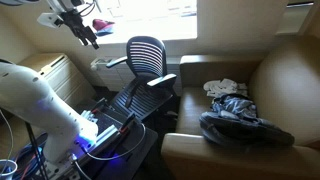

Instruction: Move the bag from the brown chair to the black chair

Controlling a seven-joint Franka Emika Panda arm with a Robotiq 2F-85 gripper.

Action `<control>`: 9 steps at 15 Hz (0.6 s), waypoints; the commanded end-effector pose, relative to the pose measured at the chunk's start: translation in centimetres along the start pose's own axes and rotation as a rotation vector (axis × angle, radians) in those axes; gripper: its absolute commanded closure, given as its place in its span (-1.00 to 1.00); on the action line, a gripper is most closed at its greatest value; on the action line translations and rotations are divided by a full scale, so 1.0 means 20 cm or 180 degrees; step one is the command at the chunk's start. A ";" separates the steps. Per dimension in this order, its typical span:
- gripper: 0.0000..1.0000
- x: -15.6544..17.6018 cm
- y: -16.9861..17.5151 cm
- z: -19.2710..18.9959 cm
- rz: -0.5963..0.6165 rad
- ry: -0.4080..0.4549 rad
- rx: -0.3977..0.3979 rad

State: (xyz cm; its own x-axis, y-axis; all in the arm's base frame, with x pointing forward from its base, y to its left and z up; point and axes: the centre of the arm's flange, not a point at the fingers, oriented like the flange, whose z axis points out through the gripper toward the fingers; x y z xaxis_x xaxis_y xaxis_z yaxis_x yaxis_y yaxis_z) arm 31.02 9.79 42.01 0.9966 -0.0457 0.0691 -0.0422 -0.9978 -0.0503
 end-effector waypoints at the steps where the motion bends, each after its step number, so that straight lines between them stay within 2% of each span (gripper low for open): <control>1: -1.00 0.00 0.00 0.01 0.0001 -0.0013 -0.0004; 2: -1.00 0.11 0.19 0.12 0.0477 -0.0058 -0.0003; 3: -1.00 0.13 0.34 0.18 0.0598 -0.0079 0.0023; 9: -1.00 -0.05 1.01 0.31 0.1741 -0.0399 0.0048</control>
State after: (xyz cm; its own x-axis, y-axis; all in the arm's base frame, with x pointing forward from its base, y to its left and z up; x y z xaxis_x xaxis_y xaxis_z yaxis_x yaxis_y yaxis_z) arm 32.88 -4.92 38.69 0.9005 -0.4331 -0.0401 -0.4349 -0.8982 -0.0640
